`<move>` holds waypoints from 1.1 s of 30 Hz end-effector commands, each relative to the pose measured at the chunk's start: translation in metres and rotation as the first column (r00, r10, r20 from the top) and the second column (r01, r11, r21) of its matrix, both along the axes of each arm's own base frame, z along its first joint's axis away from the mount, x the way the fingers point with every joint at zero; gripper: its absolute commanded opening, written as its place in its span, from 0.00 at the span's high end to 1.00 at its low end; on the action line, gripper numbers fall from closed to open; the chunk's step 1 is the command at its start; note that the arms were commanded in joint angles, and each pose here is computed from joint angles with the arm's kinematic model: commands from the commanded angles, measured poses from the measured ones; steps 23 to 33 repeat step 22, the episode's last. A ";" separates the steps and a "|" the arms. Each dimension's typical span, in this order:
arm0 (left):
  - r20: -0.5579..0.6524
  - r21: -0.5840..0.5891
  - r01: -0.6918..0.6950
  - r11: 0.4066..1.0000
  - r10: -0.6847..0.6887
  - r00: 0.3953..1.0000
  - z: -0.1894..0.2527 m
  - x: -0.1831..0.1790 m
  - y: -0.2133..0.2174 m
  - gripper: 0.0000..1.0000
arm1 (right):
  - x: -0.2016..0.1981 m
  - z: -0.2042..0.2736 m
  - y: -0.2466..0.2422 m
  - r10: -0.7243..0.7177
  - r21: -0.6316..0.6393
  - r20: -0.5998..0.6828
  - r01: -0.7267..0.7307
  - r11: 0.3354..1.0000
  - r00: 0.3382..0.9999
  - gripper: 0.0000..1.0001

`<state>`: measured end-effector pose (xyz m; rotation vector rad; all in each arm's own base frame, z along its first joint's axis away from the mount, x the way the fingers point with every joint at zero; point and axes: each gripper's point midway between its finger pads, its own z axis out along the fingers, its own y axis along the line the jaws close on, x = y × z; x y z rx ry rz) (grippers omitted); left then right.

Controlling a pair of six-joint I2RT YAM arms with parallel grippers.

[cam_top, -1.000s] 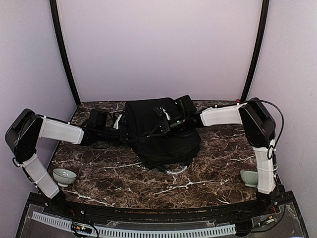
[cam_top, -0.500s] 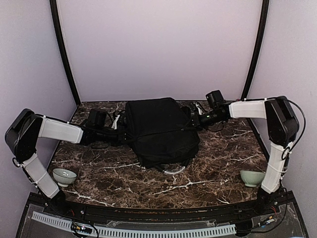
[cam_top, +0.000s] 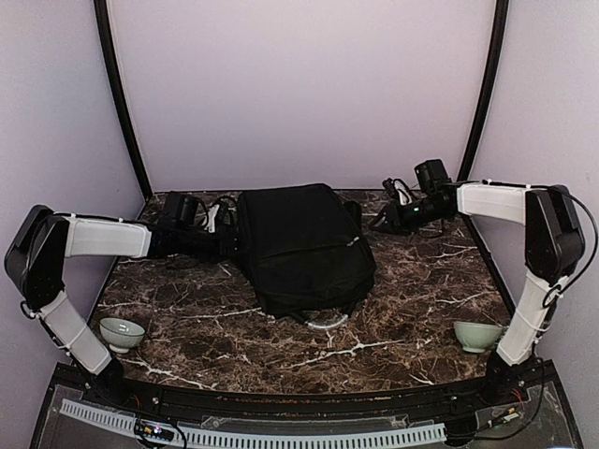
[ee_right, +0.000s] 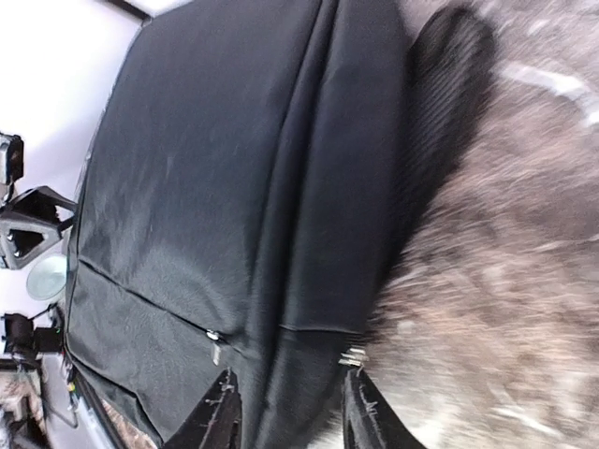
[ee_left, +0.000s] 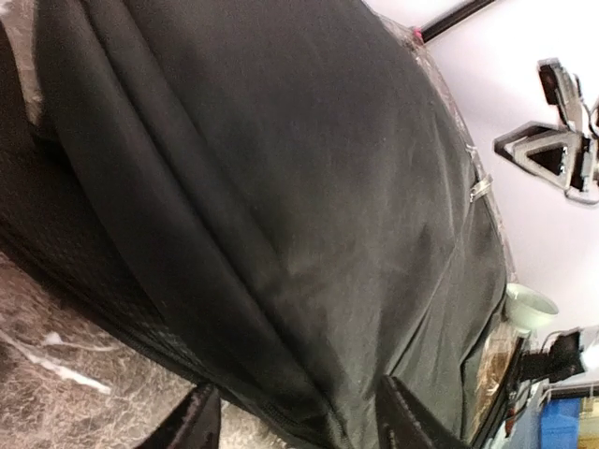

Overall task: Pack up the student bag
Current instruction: Place the student bag in the lower front pocket, then reset both arms

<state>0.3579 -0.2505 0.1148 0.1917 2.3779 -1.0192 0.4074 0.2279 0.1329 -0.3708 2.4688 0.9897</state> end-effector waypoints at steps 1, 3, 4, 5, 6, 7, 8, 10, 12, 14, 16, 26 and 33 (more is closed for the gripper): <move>0.153 0.141 -0.048 0.989 0.026 0.988 0.046 0.021 0.019 0.38 | 0.014 0.048 -0.034 -0.022 -0.036 0.169 0.029 0.999 0.985 0.62; 0.189 0.211 -0.060 0.976 0.019 0.982 0.056 0.030 0.026 0.36 | 0.016 0.057 -0.047 -0.017 -0.070 0.224 0.034 0.997 0.974 0.63; 0.208 0.230 -0.079 0.970 0.031 0.978 0.063 0.036 0.029 0.35 | 0.017 0.061 -0.057 -0.031 -0.096 0.258 0.057 0.994 0.966 0.62; 0.214 0.256 -0.097 0.962 0.042 0.976 0.066 0.040 0.034 0.34 | 0.021 0.067 -0.068 -0.056 -0.114 0.304 0.094 0.989 0.951 0.59; 0.237 0.266 -0.114 0.957 0.050 0.970 0.074 0.045 0.037 0.34 | 0.027 0.070 -0.078 -0.089 -0.121 0.349 0.139 0.983 0.933 0.57; 0.262 0.275 -0.137 0.952 0.063 0.963 0.081 0.049 0.041 0.32 | 0.028 0.086 -0.091 -0.123 -0.113 0.406 0.183 0.977 0.905 0.56; 0.299 0.288 -0.171 0.942 0.081 0.951 0.090 0.053 0.047 0.31 | 0.030 0.097 -0.102 -0.150 -0.106 0.451 0.219 0.970 0.880 0.52; 0.379 0.301 -0.227 0.926 0.102 0.920 0.112 0.059 0.059 0.30 | 0.031 0.115 -0.121 -0.168 -0.119 0.532 0.270 0.955 0.830 0.39; 0.450 0.328 -0.286 0.900 0.117 0.885 0.132 0.064 0.071 0.28 | 0.032 0.141 -0.137 -0.207 -0.126 0.621 0.357 0.925 0.756 0.28; 0.498 0.362 -0.332 0.871 0.121 0.859 0.144 0.068 0.083 0.27 | 0.032 0.147 -0.158 -0.296 -0.116 0.657 0.481 0.869 0.693 0.22; 0.528 0.381 -0.370 0.848 0.129 0.839 0.147 0.071 0.092 0.24 | 0.031 0.159 -0.172 -0.352 -0.087 0.692 0.558 0.825 0.630 0.19; 0.554 0.372 -0.415 0.830 0.161 0.817 0.130 0.071 0.118 0.22 | 0.023 0.143 -0.172 -0.317 -0.116 0.704 0.543 0.831 0.635 0.19; 0.554 0.372 -0.415 0.830 0.161 0.817 0.130 0.071 0.118 0.22 | 0.023 0.143 -0.172 -0.317 -0.116 0.704 0.543 0.831 0.635 0.19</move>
